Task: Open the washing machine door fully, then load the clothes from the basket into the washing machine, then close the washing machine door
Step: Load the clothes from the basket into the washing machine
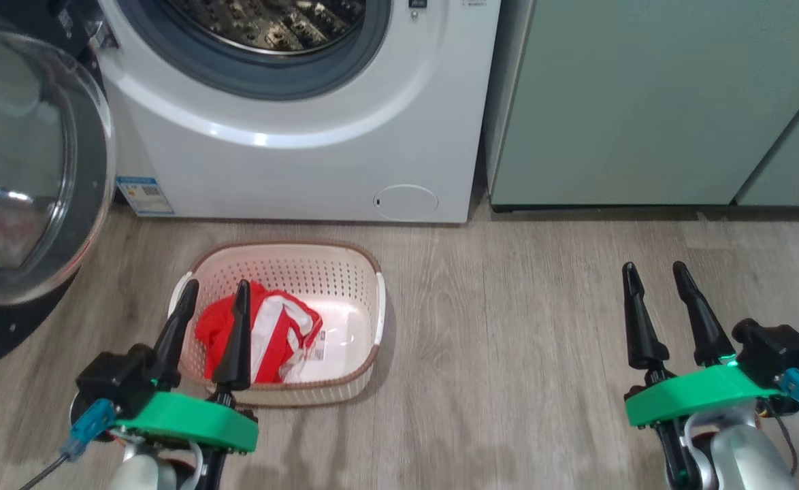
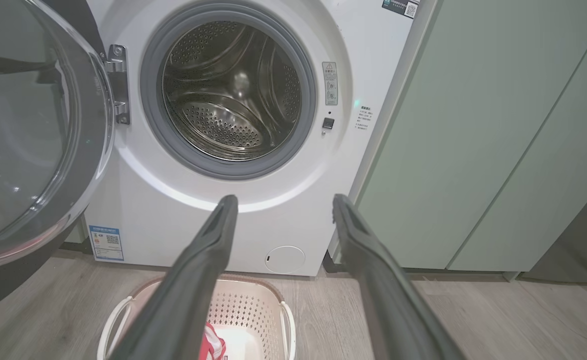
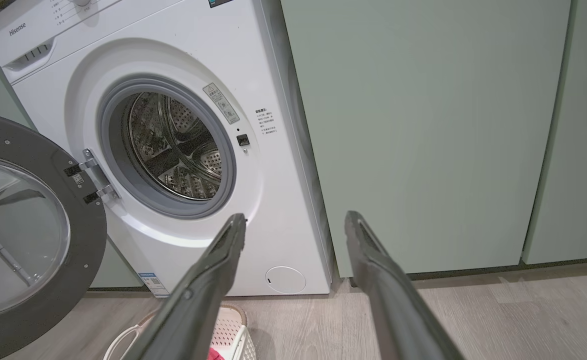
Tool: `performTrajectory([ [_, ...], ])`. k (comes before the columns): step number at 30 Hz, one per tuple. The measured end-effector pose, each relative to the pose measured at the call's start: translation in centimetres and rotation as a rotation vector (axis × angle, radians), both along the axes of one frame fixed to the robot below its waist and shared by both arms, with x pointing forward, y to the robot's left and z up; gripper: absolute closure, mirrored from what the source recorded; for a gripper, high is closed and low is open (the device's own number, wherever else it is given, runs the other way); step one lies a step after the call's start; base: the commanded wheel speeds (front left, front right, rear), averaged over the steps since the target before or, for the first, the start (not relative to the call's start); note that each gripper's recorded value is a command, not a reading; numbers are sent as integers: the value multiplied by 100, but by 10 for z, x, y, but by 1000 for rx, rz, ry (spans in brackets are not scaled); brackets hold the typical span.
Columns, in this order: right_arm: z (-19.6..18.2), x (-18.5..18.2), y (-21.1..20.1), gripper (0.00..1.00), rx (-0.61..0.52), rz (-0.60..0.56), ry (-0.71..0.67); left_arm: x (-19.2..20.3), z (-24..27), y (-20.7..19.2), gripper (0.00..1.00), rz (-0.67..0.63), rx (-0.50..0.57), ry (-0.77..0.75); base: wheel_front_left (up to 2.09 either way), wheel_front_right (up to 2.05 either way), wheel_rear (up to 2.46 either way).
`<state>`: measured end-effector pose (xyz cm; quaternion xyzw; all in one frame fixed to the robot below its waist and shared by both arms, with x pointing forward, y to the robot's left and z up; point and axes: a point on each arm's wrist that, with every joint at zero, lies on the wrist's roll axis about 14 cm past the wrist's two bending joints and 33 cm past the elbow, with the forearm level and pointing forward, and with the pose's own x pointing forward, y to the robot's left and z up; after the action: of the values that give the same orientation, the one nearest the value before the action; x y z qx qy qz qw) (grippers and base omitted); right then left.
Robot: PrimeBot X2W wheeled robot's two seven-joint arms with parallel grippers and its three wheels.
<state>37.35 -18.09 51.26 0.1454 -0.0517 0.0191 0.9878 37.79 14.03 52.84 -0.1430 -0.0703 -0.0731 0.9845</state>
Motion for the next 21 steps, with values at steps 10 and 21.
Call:
performTrajectory([
  [10,0,1,3,0,0,8,-1,0,0,4,0,22,27,-1,196,-196,-1],
  [21,2,0,5,0,1,13,-7,-1,-3,5,0,39,53,10,108,-108,0],
])
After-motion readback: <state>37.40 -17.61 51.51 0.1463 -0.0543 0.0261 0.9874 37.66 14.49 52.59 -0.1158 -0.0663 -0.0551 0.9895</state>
